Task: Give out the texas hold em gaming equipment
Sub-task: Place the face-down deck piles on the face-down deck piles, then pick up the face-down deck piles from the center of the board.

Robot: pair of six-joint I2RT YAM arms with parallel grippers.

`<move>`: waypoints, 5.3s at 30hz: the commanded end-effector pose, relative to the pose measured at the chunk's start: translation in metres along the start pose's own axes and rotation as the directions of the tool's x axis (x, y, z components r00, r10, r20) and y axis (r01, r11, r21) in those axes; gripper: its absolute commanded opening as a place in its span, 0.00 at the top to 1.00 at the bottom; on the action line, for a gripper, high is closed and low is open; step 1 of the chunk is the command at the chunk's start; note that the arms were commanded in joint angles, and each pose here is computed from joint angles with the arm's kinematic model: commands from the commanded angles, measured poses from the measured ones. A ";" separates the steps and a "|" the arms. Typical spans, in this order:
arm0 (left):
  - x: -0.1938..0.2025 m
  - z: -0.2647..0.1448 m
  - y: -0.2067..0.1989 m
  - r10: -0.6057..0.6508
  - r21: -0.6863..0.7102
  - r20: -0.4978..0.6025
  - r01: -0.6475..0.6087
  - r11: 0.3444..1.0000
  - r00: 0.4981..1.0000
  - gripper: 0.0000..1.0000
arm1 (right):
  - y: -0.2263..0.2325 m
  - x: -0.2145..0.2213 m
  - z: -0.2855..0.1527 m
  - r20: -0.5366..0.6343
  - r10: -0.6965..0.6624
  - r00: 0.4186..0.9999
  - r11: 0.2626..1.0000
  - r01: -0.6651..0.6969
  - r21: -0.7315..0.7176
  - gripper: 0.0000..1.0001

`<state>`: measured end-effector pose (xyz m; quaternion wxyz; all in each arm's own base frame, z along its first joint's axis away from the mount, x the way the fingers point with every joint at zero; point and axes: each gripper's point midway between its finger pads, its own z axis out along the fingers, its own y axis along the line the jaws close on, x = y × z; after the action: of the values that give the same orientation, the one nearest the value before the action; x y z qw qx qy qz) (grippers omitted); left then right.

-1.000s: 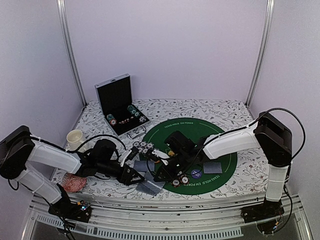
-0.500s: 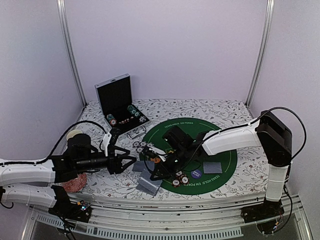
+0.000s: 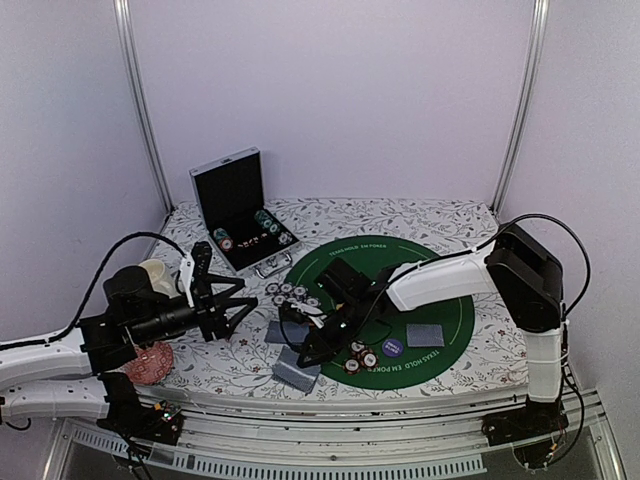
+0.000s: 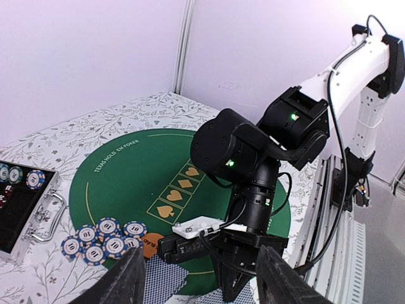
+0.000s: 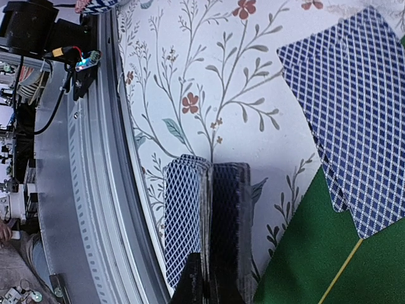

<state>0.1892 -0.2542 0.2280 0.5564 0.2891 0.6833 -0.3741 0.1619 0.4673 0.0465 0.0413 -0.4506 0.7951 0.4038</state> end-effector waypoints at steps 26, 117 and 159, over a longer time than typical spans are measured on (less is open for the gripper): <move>0.023 0.009 -0.073 0.538 0.428 -0.170 -0.430 0.795 0.825 0.20 | -0.005 -0.026 -0.024 0.014 -0.068 0.998 0.987 0.065 0.144 0.21; 0.221 0.060 -0.022 0.780 0.735 -0.547 -0.271 0.621 0.304 0.02 | -0.043 0.048 -0.101 0.156 0.186 0.970 0.930 -0.225 0.292 0.01; 0.142 0.092 -0.002 0.765 0.528 -0.546 -0.569 0.630 0.341 0.51 | -0.009 -0.011 -0.197 0.562 0.120 0.818 0.930 -0.290 0.225 0.01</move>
<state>0.1819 -0.3210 0.0388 0.2201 0.7641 0.6016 -0.0755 0.2344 0.3203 0.1485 0.2683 -0.2151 0.8807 0.3258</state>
